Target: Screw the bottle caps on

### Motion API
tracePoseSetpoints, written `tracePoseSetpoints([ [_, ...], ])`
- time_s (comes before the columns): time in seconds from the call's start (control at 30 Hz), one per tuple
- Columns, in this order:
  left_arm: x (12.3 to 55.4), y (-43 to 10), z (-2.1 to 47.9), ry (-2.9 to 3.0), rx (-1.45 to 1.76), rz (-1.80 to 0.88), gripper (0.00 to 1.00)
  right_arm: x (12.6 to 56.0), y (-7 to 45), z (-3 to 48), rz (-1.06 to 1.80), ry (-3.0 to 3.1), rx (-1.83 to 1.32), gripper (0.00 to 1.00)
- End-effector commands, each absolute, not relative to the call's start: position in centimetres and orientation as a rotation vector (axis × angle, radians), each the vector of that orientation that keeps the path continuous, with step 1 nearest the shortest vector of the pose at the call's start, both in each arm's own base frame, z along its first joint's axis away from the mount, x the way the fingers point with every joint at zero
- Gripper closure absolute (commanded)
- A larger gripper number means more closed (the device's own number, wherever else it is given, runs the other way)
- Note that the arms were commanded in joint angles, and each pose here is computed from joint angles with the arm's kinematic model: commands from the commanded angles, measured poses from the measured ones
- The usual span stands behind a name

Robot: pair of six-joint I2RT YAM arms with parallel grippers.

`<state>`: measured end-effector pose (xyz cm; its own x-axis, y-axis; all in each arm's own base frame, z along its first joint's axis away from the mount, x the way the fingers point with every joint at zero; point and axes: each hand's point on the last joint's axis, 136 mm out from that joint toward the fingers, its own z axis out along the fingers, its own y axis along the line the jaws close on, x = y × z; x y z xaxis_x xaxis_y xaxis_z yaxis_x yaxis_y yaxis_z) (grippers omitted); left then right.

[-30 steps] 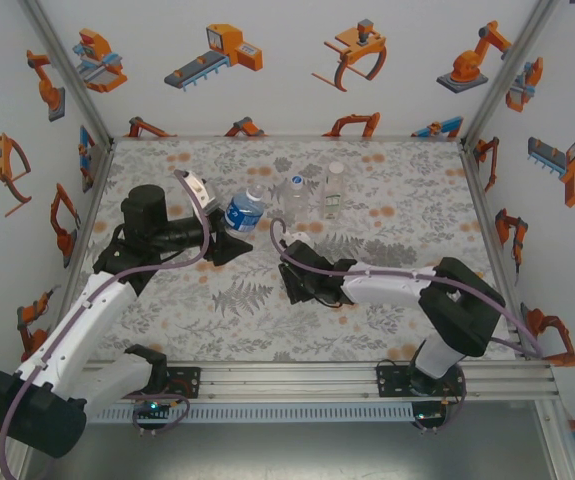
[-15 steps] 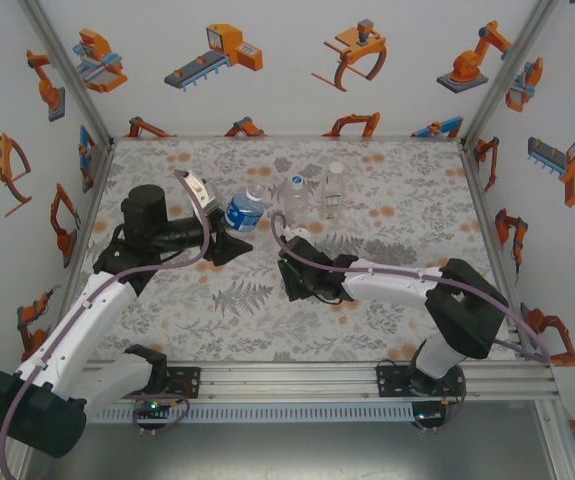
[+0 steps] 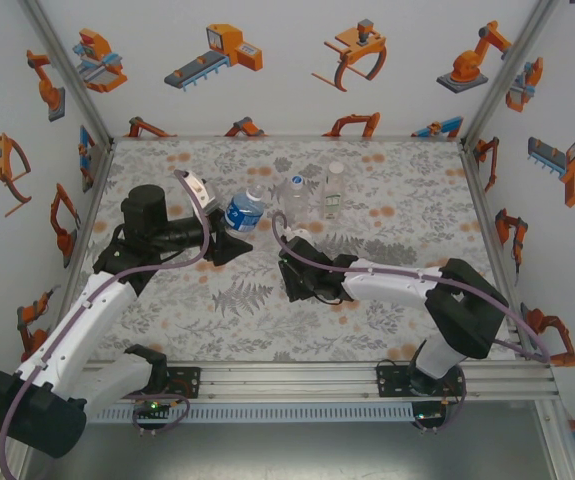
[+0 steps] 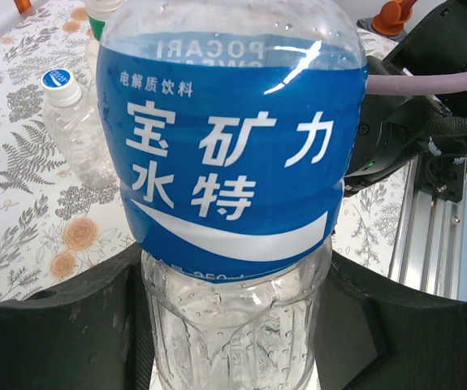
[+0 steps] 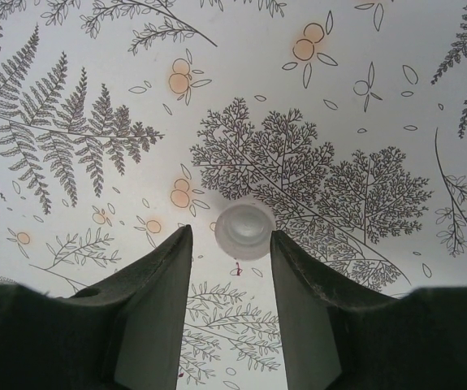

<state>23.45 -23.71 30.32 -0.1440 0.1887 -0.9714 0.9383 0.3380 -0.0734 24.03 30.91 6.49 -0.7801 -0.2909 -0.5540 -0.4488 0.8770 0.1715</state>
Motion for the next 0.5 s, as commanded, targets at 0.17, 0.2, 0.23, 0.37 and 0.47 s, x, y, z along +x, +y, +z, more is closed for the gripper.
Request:
tracePoseSetpoints([
  [0.17, 23.3, -23.5, 31.5, 1.546, 1.051, -0.908, 0.92, 24.0, 31.2, 6.2, 0.400, 2.536, -0.520, 0.57],
  [0.2, 23.3, -23.5, 31.5, 1.544, 1.051, -0.906, 0.92, 24.0, 31.2, 6.1, 0.400, 2.538, -0.522, 0.57],
  [0.23, 23.3, -23.5, 31.5, 1.542, 1.051, -0.906, 0.92, 24.0, 31.3, 6.1, 0.400, 2.538, -0.521, 0.57],
  [0.37, 23.2, -23.5, 31.5, 1.540, 1.051, -0.906, 0.92, 23.9, 31.3, 5.8, 0.397, 2.547, -0.525, 0.57],
  [0.47, 23.3, -23.5, 31.5, 1.542, 1.051, -0.907, 0.92, 23.9, 31.3, 5.5, 0.394, 2.554, -0.527, 0.57],
])
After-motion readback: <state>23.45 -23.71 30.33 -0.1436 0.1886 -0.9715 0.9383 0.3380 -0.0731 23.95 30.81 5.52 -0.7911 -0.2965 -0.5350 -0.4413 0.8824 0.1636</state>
